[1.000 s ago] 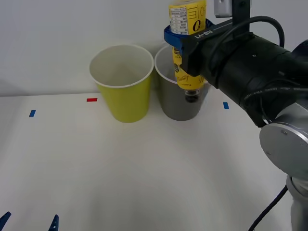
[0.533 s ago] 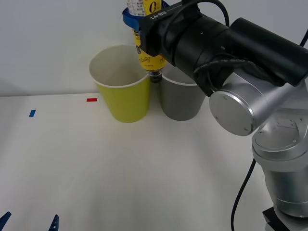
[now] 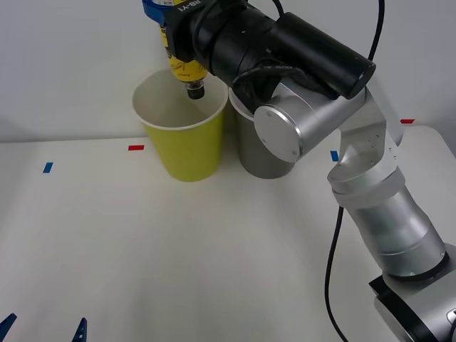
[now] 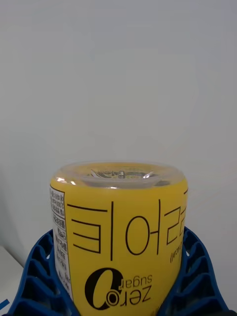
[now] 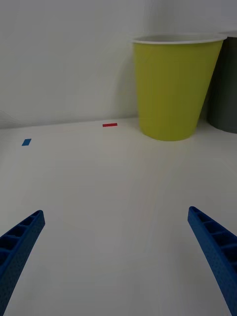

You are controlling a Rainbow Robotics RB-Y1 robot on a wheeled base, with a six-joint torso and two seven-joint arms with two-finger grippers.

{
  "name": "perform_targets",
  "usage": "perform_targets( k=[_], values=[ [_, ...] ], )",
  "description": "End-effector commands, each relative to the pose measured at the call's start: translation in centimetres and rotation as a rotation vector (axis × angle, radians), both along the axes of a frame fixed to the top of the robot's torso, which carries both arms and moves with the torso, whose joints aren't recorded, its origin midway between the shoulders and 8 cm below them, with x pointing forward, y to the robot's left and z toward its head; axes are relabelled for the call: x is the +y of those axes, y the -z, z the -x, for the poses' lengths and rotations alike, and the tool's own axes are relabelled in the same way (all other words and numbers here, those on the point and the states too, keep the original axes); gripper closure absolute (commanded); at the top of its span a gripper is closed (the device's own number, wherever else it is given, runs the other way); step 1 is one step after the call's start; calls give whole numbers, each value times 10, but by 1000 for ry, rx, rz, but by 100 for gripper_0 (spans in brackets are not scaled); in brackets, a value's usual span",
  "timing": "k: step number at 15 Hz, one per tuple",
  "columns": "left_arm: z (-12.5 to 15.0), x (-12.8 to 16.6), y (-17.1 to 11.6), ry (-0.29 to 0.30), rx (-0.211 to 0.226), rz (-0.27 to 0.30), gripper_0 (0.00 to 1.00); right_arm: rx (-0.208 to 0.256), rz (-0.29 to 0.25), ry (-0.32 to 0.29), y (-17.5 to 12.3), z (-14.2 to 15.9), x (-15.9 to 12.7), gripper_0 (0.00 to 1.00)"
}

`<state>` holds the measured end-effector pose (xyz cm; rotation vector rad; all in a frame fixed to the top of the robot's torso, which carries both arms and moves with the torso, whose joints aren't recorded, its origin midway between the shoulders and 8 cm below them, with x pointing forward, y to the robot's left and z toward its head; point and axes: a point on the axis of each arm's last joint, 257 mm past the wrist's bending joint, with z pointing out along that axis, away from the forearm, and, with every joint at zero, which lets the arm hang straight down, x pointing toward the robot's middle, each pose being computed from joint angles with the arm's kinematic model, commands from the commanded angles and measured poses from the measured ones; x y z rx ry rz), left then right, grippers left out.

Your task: Put cans in the gray bin and PET bottles in the light green bin.

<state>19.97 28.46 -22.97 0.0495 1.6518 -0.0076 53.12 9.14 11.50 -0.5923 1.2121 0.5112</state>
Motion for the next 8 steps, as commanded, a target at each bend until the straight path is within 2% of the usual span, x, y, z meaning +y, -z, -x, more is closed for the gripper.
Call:
perform_targets(
  k=[1, 3, 8],
  values=[
    [0, 0, 0, 0, 0, 0, 0, -47, -8, 10, 4, -17, 13, 100],
    [0, 0, 0, 0, 0, 0, 0, -70, 8, 41, 10, -28, 12, 100],
    [0, 0, 0, 0, 0, 0, 0, -42, 22, 50, 19, -40, 18, 100]
  ],
)
